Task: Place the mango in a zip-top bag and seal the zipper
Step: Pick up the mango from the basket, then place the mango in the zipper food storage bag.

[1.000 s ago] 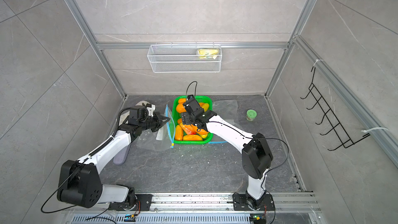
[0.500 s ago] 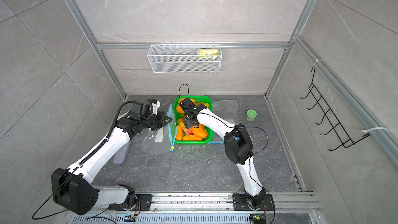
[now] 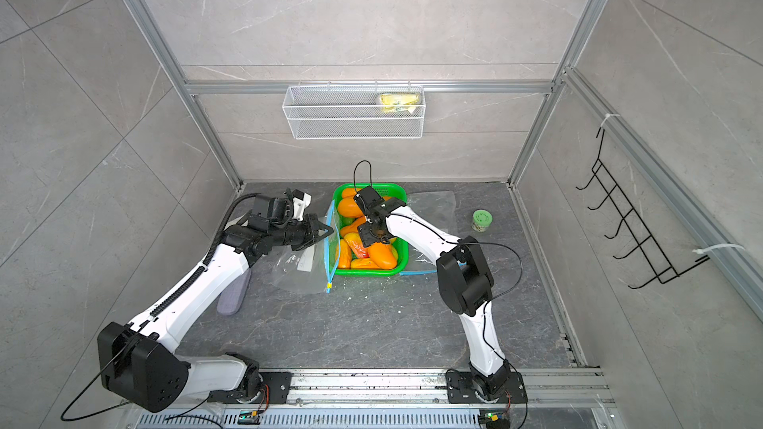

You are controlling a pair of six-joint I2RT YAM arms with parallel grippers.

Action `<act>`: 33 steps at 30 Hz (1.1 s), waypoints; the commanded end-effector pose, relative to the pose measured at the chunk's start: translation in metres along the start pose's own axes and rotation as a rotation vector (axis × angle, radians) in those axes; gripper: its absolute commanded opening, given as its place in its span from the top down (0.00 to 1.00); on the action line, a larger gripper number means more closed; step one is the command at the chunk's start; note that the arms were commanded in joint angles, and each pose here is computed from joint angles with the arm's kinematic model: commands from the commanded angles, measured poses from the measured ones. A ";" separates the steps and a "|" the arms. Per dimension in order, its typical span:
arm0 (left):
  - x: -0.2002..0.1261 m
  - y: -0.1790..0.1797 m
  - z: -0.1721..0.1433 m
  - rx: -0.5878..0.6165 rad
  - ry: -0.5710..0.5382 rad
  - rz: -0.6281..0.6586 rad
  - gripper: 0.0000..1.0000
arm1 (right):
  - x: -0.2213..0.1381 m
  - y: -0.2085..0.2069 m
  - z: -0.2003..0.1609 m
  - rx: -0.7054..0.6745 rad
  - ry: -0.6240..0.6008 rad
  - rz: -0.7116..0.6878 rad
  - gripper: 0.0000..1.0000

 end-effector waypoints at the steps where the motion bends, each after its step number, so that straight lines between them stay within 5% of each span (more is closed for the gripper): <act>1: -0.010 -0.014 0.015 0.025 -0.033 -0.079 1.00 | -0.051 -0.003 0.016 0.051 -0.142 0.156 0.62; 7: -0.010 -0.013 0.026 -0.038 -0.066 -0.134 1.00 | -0.123 -0.002 0.016 0.101 -0.481 0.461 0.78; 12: -0.008 -0.012 0.038 -0.081 -0.085 -0.177 1.00 | -0.194 -0.003 -0.003 0.162 -0.944 0.948 0.95; 17: -0.006 -0.007 0.044 -0.120 -0.097 -0.193 1.00 | -0.206 0.010 -0.004 0.170 -1.172 1.249 1.00; 22: 0.002 0.000 0.050 -0.156 -0.085 -0.217 1.00 | -0.199 0.033 -0.005 0.133 -1.275 1.337 1.00; 33: -0.008 0.000 0.053 -0.198 -0.126 -0.305 1.00 | -0.162 0.057 -0.020 0.093 -1.299 1.213 1.00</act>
Point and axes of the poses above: each gripper's point midway between its finger pads, its own x axis out along the fingers, its own y axis along the line the jaws close on, z = x × y, the point moved 9 cm from there along -x, back along the fingers, and after that the axes turned 12 degrees about x, right-handed, at the moved point
